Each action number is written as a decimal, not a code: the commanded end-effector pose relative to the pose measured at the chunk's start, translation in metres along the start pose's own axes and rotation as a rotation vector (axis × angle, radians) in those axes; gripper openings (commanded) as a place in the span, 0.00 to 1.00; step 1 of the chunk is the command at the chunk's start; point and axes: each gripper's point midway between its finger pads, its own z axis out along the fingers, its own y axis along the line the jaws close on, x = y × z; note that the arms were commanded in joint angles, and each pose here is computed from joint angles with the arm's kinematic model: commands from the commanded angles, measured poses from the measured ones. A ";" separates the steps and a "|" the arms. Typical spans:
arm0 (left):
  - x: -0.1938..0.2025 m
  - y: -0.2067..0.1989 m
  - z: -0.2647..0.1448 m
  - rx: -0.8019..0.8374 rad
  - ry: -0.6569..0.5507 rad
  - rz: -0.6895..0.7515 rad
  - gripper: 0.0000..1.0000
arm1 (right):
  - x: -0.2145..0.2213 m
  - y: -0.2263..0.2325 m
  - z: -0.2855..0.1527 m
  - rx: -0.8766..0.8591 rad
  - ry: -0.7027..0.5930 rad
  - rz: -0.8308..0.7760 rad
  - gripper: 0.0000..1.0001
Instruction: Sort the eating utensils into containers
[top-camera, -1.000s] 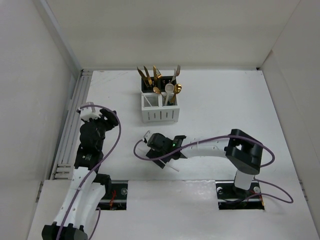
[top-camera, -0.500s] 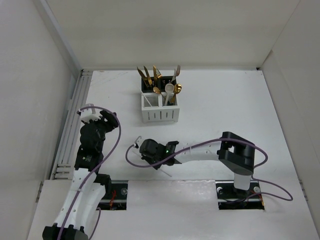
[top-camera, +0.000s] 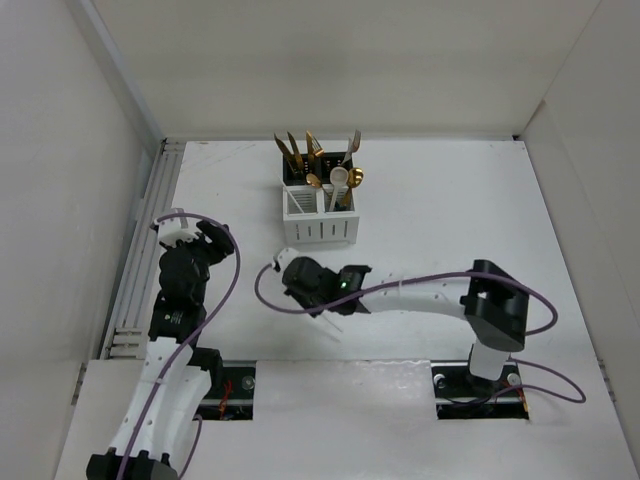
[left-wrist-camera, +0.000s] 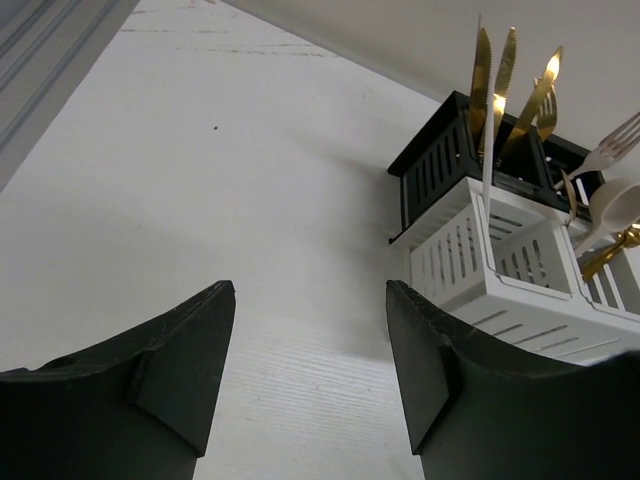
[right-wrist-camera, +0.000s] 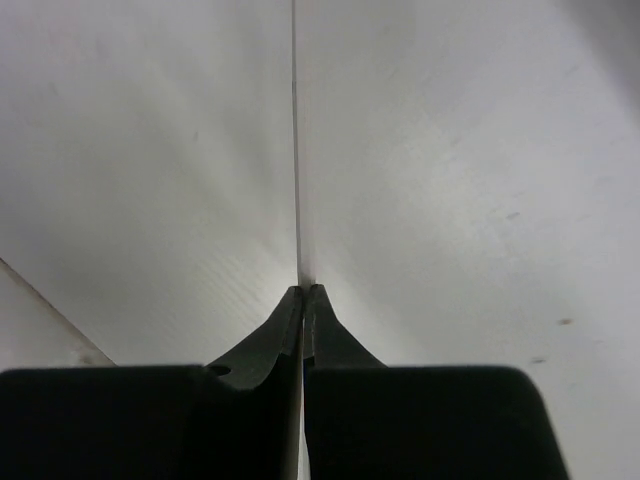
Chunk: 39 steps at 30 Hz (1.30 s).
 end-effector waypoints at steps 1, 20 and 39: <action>-0.013 0.006 0.002 -0.043 -0.042 -0.014 0.59 | -0.122 -0.046 -0.065 0.051 -0.365 0.114 0.00; -0.006 0.019 0.035 -0.140 0.043 0.010 0.59 | -0.311 -0.193 -0.081 0.056 -1.107 0.126 0.00; -0.008 0.033 0.048 -0.179 0.041 0.037 0.60 | -0.272 -0.189 -0.058 -0.014 -1.090 0.137 0.71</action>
